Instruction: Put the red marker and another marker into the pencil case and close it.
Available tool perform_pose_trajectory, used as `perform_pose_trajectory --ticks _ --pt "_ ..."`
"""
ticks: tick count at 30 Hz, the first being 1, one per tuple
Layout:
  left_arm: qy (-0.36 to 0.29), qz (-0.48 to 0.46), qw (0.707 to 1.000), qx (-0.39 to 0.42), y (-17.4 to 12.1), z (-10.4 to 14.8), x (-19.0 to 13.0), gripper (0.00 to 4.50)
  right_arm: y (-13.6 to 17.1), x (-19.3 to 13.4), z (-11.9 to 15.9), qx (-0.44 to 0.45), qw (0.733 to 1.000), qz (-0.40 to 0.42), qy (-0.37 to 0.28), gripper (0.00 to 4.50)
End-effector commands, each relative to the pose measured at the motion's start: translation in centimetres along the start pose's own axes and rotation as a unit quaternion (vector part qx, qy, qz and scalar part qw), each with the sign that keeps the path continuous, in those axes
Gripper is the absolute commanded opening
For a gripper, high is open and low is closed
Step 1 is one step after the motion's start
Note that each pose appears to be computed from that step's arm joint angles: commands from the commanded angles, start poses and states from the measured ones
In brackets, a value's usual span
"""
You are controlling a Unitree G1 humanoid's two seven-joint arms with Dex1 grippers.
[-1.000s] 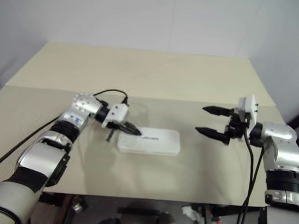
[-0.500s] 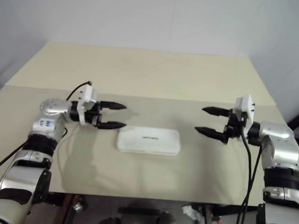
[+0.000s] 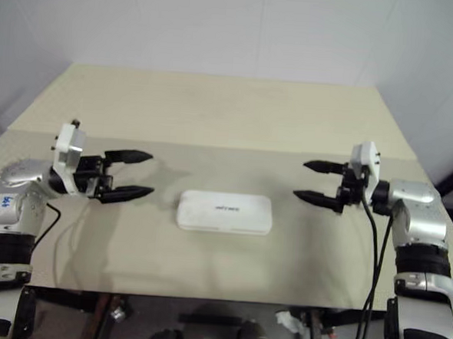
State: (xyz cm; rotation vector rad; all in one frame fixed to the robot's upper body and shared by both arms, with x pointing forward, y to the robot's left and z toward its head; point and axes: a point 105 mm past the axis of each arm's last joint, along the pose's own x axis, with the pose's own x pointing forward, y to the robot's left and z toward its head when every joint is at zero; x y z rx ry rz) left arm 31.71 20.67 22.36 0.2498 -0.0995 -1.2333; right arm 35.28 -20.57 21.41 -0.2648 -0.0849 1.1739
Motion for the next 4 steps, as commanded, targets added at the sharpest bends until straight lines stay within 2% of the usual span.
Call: perform_pose_trajectory --ticks 1,4 --pt "0.0 0.001 1.0 0.019 -0.38 0.88 -0.64 4.46 0.18 -0.16 1.04 -0.022 1.0 0.007 -0.011 4.5" --pt "0.005 0.001 1.0 0.017 -0.88 1.06 -0.89 4.46 0.73 0.07 0.74 -0.018 1.0 0.01 -0.019 4.5"
